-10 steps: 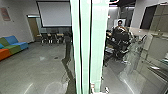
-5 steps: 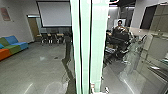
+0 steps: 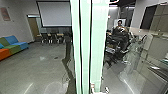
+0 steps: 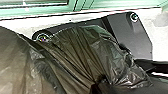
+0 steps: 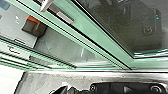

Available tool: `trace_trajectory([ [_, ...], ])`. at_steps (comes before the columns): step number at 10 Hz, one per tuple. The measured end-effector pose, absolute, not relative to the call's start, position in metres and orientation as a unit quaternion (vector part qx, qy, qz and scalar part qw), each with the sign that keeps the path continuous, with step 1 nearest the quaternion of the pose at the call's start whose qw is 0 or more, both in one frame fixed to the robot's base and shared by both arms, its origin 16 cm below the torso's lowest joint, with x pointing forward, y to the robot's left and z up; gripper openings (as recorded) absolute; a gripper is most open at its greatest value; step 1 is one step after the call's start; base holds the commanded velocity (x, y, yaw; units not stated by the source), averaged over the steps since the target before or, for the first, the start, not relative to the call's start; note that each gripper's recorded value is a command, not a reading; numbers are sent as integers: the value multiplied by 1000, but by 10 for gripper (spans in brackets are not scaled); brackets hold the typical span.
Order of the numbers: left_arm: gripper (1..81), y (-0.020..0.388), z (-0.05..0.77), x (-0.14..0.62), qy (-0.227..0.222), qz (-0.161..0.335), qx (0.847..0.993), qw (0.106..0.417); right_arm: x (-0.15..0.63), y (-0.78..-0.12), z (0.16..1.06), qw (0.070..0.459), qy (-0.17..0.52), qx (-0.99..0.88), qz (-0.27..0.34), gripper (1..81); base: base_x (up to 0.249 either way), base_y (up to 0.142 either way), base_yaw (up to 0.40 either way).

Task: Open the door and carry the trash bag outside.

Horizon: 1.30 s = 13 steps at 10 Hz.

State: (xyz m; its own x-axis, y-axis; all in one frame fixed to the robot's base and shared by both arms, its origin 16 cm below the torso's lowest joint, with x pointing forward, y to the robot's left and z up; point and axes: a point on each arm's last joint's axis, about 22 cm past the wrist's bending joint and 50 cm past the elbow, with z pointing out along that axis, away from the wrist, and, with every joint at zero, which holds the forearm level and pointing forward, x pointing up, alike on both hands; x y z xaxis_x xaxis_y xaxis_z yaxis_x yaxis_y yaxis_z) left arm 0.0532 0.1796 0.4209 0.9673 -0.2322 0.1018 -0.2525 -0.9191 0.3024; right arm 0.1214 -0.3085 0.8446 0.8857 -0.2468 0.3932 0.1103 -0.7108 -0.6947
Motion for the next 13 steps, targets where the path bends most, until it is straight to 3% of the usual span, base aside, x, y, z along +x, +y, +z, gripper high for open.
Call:
trace_trajectory([
  [9, 10, 172, 422, 53, -123, 34, 978, 164, 225, -320, 934, 352, -69, -887, -291, 811, 0, 0, 0],
  [13, 10, 165, 422, 52, -123, 34, 977, 168, 273, -314, 934, 371, 1, -895, -248, 811, 0, 0, 0],
])
